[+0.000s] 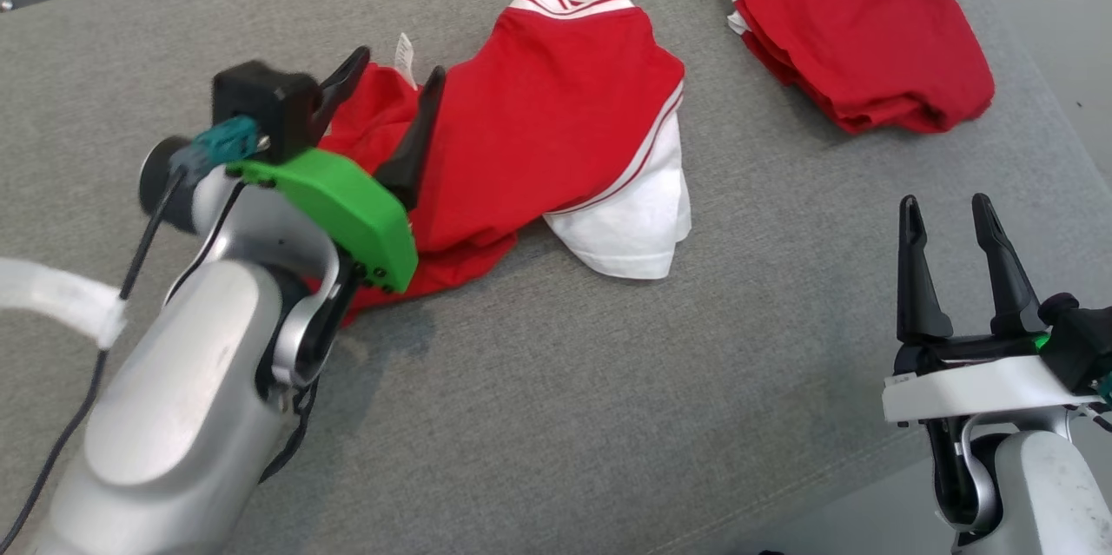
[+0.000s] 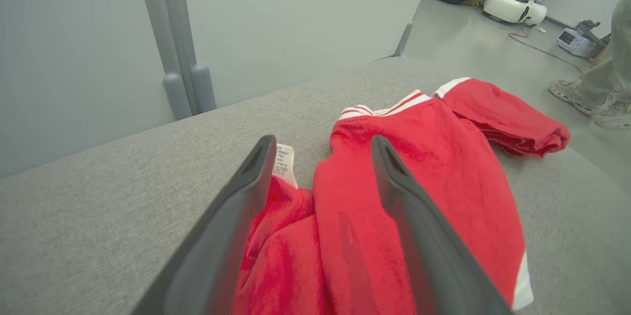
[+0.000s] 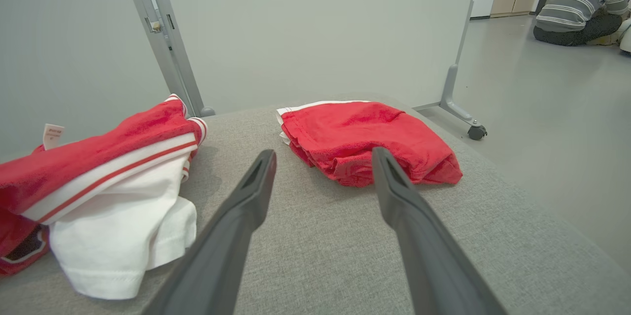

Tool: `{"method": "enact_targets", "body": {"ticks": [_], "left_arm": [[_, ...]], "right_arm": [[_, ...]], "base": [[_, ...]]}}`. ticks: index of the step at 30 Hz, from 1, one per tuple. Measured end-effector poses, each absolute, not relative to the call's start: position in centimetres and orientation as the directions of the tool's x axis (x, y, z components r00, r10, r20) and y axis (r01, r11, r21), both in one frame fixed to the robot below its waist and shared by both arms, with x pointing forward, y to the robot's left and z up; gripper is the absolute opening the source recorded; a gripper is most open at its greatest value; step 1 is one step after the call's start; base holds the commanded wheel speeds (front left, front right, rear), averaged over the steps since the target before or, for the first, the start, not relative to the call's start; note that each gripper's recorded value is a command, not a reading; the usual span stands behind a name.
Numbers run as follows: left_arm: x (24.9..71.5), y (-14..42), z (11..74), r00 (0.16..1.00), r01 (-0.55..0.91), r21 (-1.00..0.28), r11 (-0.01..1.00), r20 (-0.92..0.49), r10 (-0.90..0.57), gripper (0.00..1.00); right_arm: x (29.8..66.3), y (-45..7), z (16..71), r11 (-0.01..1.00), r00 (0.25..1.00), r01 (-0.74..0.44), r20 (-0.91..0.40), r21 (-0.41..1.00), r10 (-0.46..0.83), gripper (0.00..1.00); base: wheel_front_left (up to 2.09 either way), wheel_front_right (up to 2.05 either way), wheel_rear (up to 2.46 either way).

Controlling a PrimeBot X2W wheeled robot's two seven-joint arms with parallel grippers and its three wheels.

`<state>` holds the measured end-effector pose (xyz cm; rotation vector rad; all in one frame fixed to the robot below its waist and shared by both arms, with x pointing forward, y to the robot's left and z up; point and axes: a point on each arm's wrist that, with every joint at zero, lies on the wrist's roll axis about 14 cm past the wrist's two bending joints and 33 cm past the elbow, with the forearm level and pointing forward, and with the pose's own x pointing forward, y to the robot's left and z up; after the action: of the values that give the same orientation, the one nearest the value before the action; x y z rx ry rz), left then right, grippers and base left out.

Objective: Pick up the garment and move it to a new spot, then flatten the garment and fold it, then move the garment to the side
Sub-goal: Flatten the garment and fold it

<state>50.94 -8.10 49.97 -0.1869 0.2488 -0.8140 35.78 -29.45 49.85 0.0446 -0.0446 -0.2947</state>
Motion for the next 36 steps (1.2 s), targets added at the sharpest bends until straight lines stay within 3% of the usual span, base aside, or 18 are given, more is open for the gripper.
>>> {"method": "enact_targets", "body": {"ticks": [6, 12, 18, 30, 31, 32, 33, 36], "left_arm": [[48.3, 0.6, 46.8, 0.753, 0.528, -0.272, 0.804, -0.287, -0.592, 1.0], [44.4, 7.1, 42.2, 0.756, 0.362, -0.267, 0.893, -0.476, -0.449, 1.0], [42.3, 8.4, 39.9, 0.708, 0.308, -0.316, 0.897, -0.554, -0.438, 1.0], [43.7, 7.3, 37.6, 0.686, 0.313, -0.356, 0.88, -0.556, -0.469, 1.0], [43.9, 7.1, 37.7, 0.684, 0.323, -0.362, 0.875, -0.549, -0.48, 0.81], [44.0, 6.7, 37.8, 0.683, 0.323, -0.381, 0.866, -0.54, -0.492, 0.37], [44.0, 6.3, 37.9, 0.681, 0.327, -0.397, 0.858, -0.53, -0.505, 0.0], [43.8, 5.7, 38.3, 0.667, 0.353, -0.416, 0.838, -0.517, -0.537, 0.0]], "right_arm": [[37.2, -27.7, 50.2, 0.972, 0.971, 0.227, 0.06, 0.052, -0.23, 1.0], [38.1, -25.8, 50.0, 0.983, 0.983, 0.171, 0.061, 0.072, -0.176, 1.0], [38.6, -25.2, 49.7, 0.986, 0.986, 0.153, 0.055, 0.071, -0.157, 1.0], [38.5, -25.5, 49.2, 0.985, 0.986, 0.162, 0.038, 0.062, -0.165, 1.0], [38.4, -25.6, 49.2, 0.984, 0.985, 0.164, 0.037, 0.062, -0.167, 1.0], [38.4, -25.6, 49.2, 0.984, 0.985, 0.166, 0.036, 0.062, -0.169, 1.0], [38.3, -25.7, 49.2, 0.984, 0.985, 0.168, 0.035, 0.062, -0.171, 1.0], [38.2, -25.8, 49.1, 0.982, 0.984, 0.174, 0.034, 0.069, -0.177, 1.0]], "base": [[0.0, 0.0, 0.0], [0.0, 0.0, 0.0], [0.0, 0.0, 0.0], [0.0, 0.0, 0.0], [0.0, 0.0, 0.0], [0.0, 0.0, 0.0], [0.0, 0.0, 0.0], [0.0, 0.0, 0.0]]}}
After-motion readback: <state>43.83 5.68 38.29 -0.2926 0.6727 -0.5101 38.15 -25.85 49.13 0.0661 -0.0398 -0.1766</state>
